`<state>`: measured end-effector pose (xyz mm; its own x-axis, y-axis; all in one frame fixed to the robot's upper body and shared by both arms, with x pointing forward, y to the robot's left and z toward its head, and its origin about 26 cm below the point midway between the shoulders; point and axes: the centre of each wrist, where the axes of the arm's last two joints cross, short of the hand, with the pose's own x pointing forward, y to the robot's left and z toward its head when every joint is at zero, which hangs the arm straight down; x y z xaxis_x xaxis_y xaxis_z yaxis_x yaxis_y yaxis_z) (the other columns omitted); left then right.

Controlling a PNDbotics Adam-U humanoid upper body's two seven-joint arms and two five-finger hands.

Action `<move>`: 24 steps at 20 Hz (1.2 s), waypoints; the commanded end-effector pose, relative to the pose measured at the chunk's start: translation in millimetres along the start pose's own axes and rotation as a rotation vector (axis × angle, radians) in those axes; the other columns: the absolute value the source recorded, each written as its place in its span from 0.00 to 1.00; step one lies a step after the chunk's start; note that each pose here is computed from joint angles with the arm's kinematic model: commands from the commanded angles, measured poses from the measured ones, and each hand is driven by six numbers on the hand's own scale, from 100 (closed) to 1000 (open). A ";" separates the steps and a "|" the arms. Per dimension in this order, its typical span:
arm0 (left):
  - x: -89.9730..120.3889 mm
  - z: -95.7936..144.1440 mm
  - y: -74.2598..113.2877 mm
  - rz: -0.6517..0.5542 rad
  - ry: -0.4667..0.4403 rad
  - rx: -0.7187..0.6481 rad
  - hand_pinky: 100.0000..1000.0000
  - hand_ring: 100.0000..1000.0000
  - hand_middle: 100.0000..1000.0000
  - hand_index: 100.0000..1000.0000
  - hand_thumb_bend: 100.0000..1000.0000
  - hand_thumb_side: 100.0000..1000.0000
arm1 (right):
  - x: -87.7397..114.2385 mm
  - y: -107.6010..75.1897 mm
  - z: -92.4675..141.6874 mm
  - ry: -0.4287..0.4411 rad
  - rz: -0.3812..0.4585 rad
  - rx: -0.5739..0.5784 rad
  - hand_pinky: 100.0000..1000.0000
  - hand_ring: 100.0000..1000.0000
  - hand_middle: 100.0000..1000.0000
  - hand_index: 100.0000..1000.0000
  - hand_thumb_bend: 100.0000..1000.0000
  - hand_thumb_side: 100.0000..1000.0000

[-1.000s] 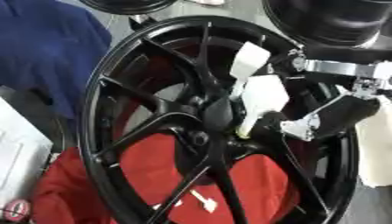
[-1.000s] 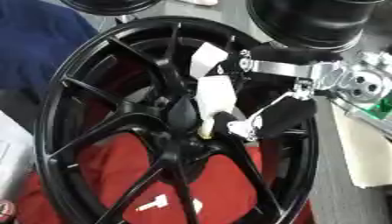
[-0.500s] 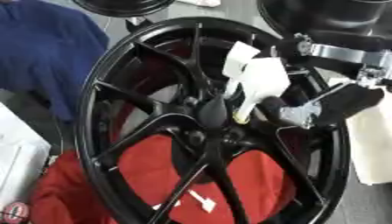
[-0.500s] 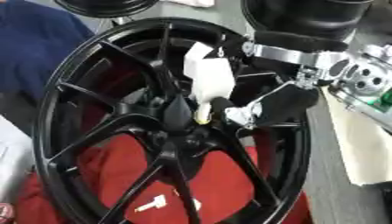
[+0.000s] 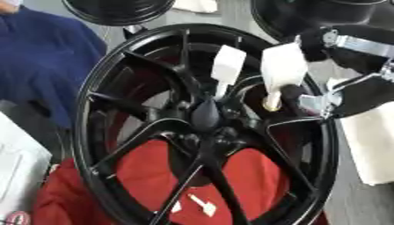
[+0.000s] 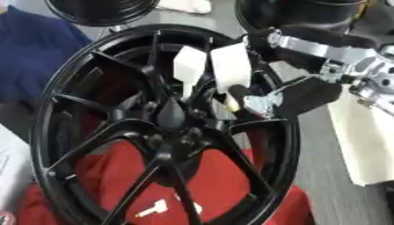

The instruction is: Pull the pin out of the wheel hub.

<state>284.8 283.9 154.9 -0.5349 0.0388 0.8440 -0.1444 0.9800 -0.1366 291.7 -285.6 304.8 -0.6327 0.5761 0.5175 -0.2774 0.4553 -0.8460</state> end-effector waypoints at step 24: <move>11.9 -3.7 16.0 -0.061 -0.072 0.049 0.76 0.69 0.62 0.66 0.03 0.72 | -181.8 -74.8 194.8 0.789 0.199 -0.717 0.79 0.94 0.78 0.80 0.00 0.00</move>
<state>282.4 295.6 155.7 -0.5588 -0.0002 0.8293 -0.2064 0.9686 -0.1388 292.1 -545.4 235.3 0.0720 0.8295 0.5538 0.3946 0.4863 -0.7796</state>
